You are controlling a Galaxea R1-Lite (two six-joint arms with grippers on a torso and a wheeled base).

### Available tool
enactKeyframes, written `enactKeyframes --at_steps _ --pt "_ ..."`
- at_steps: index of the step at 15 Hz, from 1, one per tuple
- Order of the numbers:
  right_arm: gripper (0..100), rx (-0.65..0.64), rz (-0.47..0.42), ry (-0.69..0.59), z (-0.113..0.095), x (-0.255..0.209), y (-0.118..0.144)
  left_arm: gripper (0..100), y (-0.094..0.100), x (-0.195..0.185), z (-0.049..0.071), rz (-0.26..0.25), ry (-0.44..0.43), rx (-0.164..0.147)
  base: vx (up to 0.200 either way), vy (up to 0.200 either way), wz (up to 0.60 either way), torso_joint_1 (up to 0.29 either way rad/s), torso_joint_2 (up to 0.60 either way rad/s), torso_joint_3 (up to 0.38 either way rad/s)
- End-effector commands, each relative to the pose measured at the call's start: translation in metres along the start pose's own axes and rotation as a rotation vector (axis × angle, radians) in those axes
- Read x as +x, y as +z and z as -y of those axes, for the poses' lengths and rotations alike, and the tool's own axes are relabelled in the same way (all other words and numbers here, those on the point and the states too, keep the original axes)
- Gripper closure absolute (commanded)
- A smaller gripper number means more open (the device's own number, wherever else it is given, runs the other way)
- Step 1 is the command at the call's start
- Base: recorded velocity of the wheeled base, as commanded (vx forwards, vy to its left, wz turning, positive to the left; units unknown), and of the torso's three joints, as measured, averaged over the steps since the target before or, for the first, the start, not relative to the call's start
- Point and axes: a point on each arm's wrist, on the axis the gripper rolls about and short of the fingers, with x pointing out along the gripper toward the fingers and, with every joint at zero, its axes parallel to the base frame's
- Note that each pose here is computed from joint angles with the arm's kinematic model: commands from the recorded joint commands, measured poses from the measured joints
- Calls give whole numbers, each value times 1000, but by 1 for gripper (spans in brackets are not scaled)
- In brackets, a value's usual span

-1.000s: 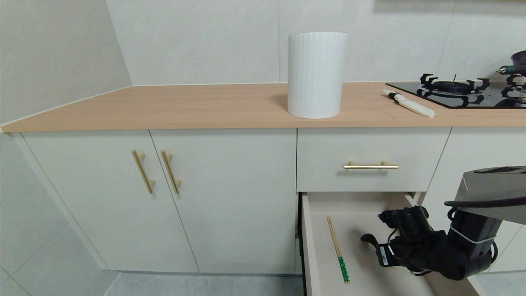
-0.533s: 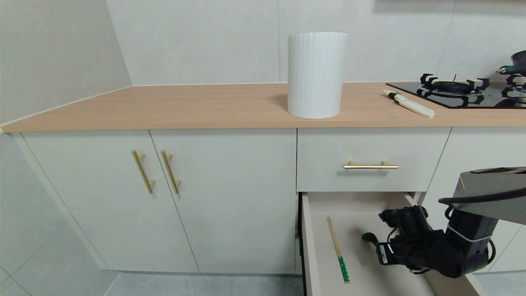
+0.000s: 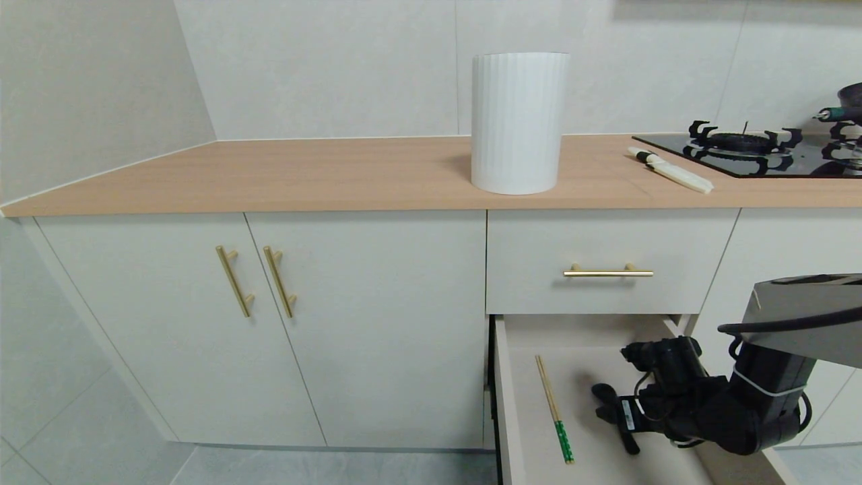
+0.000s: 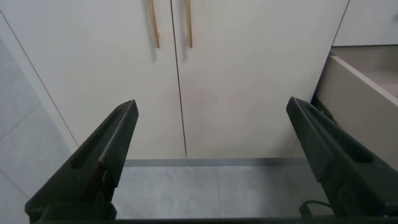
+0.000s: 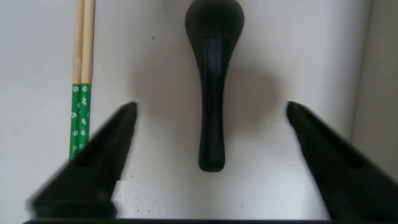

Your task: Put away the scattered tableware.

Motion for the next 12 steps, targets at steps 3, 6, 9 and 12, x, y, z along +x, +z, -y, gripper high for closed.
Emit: enactKeyframes --at_steps 3,6,9,12 --pt "0 7 32 6 0 -16 6 0 0 0 0 0 1 0 0 0 0 0 0 0" --pt "0 17 132 21 1 -67 19 0 0 0 0 0 -1 0 0 0 0 0 0 0" --pt "0 21 222 44 1 -120 33 0 0 0 0 0 1 0 0 0 0 0 0 0" --pt "0 9 244 108 3 -168 20 0 0 0 0 0 1 0 0 0 0 0 0 0"
